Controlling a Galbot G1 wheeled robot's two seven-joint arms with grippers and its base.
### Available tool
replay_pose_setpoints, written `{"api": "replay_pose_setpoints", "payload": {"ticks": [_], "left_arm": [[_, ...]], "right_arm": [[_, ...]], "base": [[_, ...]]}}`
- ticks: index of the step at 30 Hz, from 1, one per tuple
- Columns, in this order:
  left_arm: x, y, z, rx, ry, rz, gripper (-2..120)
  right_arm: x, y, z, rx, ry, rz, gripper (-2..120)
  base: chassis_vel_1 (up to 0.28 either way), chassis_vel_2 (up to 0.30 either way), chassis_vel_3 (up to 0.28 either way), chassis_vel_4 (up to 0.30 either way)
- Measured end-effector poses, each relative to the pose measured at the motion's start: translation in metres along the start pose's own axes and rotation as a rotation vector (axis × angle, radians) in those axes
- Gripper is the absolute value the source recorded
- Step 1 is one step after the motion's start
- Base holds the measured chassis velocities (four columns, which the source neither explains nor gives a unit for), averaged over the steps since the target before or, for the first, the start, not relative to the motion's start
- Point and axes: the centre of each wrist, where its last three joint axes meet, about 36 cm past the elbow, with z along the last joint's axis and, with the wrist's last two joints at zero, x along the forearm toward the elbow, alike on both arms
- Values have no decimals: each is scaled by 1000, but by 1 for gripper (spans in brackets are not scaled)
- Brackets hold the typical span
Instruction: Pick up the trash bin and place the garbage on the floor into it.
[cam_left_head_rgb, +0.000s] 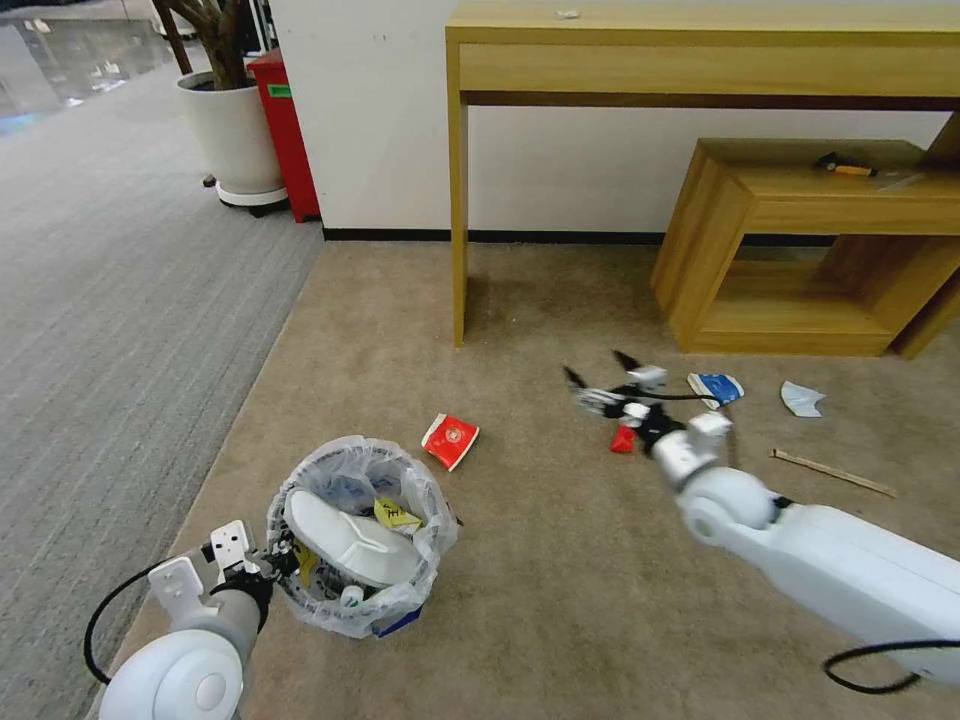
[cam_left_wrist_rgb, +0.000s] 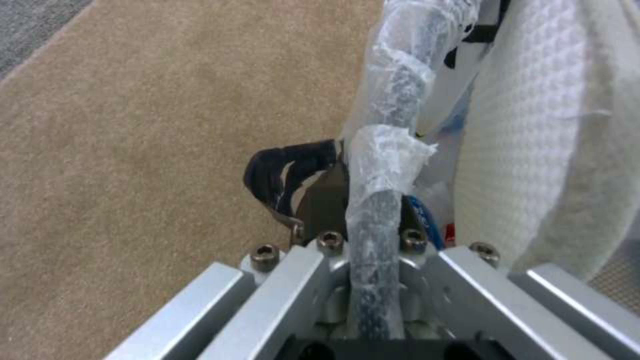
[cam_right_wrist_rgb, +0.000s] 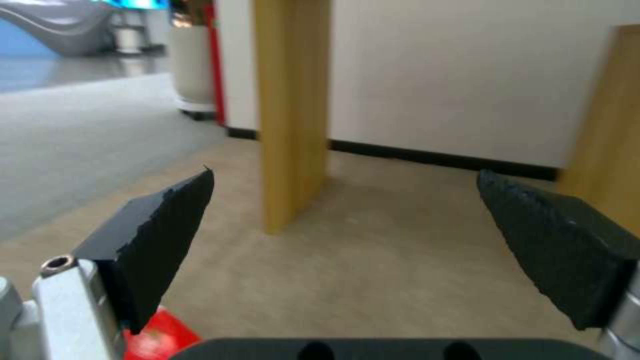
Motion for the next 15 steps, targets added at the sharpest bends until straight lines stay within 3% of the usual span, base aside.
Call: {"api": "replay_pose_setpoints", "payload": {"ticks": [5,7,15], "left_arm": [[-3,-1,-1,-5,2,10,0],[-5,-1,0,-10,9,14,0],[-10,-1,-2,-23,15,23,0]], "right_arm": [[22,-16,6,15,14,51,100],[49,-22,19,17,45,87,100],[78,-43,28,61,70,156,100]], "base": [[0,0,0,0],[0,0,0,0],[0,0,0,0]]}}
